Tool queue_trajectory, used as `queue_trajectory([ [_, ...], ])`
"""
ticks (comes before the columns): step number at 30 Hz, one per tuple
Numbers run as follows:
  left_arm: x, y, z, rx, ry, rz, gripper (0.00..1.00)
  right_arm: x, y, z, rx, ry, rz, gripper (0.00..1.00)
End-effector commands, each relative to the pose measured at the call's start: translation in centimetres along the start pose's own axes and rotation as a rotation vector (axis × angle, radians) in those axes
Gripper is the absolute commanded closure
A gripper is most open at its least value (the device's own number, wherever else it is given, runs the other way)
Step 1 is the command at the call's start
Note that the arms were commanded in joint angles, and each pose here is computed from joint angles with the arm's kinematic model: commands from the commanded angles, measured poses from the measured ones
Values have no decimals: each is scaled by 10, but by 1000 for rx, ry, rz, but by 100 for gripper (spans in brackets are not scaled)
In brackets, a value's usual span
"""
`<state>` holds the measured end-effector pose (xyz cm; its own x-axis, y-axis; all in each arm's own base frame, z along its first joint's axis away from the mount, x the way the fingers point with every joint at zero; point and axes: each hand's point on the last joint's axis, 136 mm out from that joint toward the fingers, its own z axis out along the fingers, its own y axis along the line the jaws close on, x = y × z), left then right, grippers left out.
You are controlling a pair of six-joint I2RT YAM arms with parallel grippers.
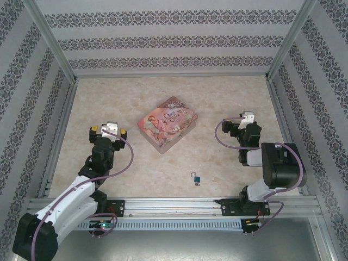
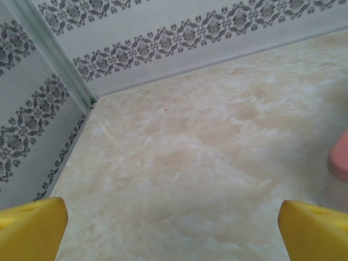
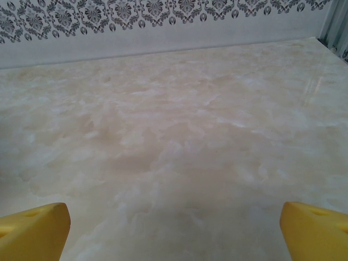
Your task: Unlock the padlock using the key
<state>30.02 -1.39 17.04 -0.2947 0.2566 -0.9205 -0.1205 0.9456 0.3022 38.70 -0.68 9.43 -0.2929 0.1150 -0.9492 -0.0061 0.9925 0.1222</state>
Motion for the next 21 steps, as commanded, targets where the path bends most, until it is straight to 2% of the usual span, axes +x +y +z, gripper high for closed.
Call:
queue_trajectory([
  [1,-3,11,6,-54,-17,-37,1,-11,4,1,-12,-29,-19,2],
  [13,23,9,36,-43,48,-102,1,-11,5,0,-14,-28,-21,2],
  [21,35,-1,59,5,49,-142,1,-11,5,1,-14,-29,-21,2],
])
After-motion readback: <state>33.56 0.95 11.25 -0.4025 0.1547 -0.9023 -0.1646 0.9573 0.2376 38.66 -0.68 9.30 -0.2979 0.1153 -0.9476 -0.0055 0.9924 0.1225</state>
